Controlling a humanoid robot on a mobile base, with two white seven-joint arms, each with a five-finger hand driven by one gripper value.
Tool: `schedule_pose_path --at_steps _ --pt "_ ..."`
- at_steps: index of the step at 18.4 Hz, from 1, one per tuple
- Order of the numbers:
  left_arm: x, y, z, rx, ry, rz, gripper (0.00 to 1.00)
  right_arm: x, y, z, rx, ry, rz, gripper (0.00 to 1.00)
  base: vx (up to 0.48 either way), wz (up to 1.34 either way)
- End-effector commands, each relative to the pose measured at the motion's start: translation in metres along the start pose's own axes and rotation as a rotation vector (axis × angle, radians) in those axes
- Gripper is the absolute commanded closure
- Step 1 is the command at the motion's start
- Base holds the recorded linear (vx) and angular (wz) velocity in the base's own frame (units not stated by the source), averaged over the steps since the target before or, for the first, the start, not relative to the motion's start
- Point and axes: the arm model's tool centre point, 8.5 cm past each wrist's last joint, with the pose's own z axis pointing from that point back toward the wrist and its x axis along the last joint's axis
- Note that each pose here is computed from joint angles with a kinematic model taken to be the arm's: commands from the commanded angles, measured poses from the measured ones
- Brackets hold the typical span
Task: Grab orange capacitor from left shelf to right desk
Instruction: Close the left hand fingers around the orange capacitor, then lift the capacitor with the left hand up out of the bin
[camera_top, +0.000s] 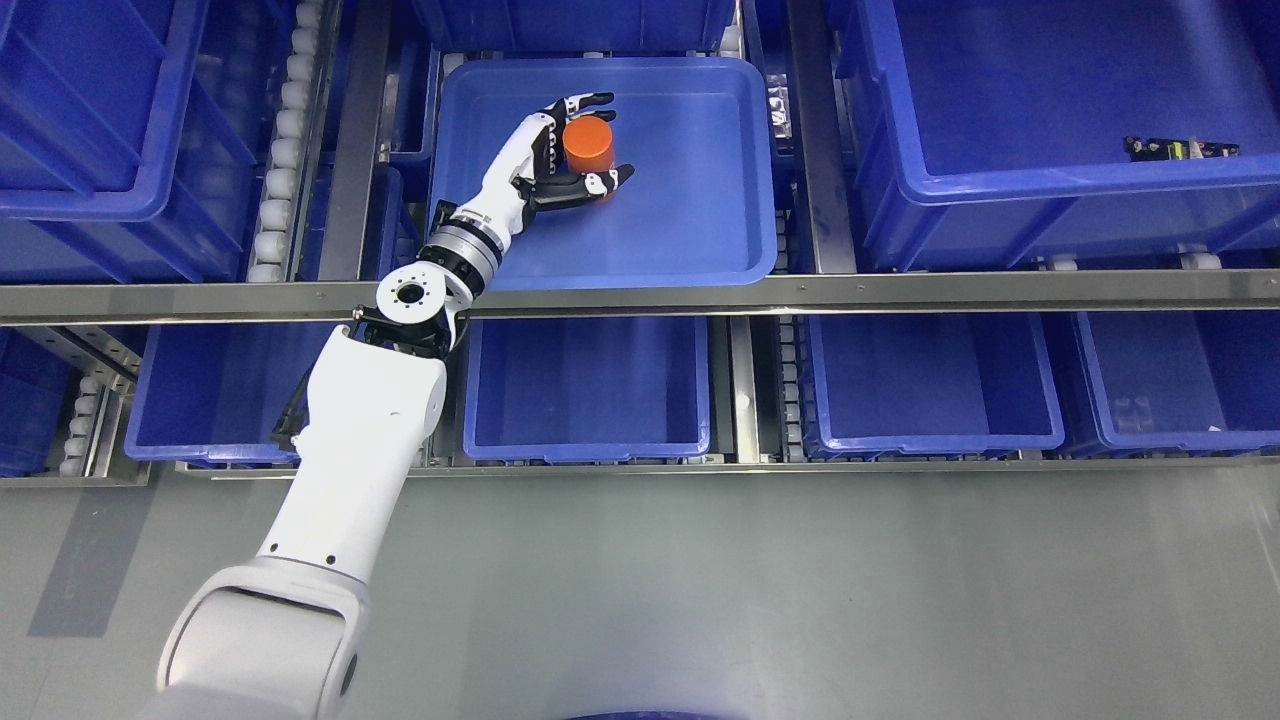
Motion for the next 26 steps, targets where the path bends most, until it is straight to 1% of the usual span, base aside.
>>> schedule_pose_path --at_steps 1,4,7,9,11,14,15,18,20,21,23,25,26 --pt "-0.010 0.006 0.003 0.000 0.001 -0.004 0.58 -0.007 -0.012 -0.001 -0.019 0.003 -0.013 0.00 0.000 0.00" --pt "-0.007 0.007 0.004 0.008 -0.041 0.048 0.76 -0.007 -0.012 -0.001 -0.019 0.003 -0.013 0.00 0.000 0.00" --pt "-0.004 0.008 0.004 0.013 -0.068 0.061 0.82 -0.007 -0.012 -0.001 -0.019 0.003 -0.013 0.00 0.000 0.00" --pt "0.000 0.009 0.005 0.023 -0.122 0.078 0.92 -0.007 -0.012 -0.001 -0.019 0.003 -0.013 0.00 0.000 0.00" --pt "0.003 0.010 0.005 0.030 -0.155 0.113 0.98 -0.007 -0.012 -0.001 -0.019 0.003 -0.013 0.00 0.000 0.00" --pt "0.008 0.012 0.006 0.038 -0.188 0.131 1.00 -0.007 -0.012 -0.001 -0.019 0.003 -0.013 0.00 0.000 0.00" --pt "0.012 0.013 0.006 0.043 -0.218 0.128 1.00 -0.007 -0.012 -0.001 -0.019 0.003 -0.013 0.00 0.000 0.00" --pt "0.037 0.017 0.011 0.063 -0.372 0.097 0.99 -0.007 -0.012 -0.001 -0.019 0.003 -0.013 0.00 0.000 0.00" --pt "0.056 0.028 0.022 0.108 -0.464 0.101 0.98 -0.007 -0.012 -0.001 -0.019 0.003 -0.013 0.00 0.000 0.00" --pt "0.064 0.038 0.030 0.155 -0.508 0.110 0.98 -0.007 -0.012 -0.001 -0.019 0.003 -0.013 0.00 0.000 0.00" --pt "0.093 0.058 0.044 0.280 -0.612 0.128 0.97 -0.007 -0.012 -0.001 -0.019 0.003 -0.013 0.00 0.000 0.00" --pt "0.106 0.069 0.061 0.423 -0.669 0.169 0.98 -0.007 -0.012 -0.001 -0.019 0.003 -0.013 0.00 0.000 0.00" --pt "0.106 0.067 0.072 0.453 -0.685 0.182 0.98 -0.007 -0.012 -0.001 -0.019 0.003 -0.013 0.00 0.000 0.00"
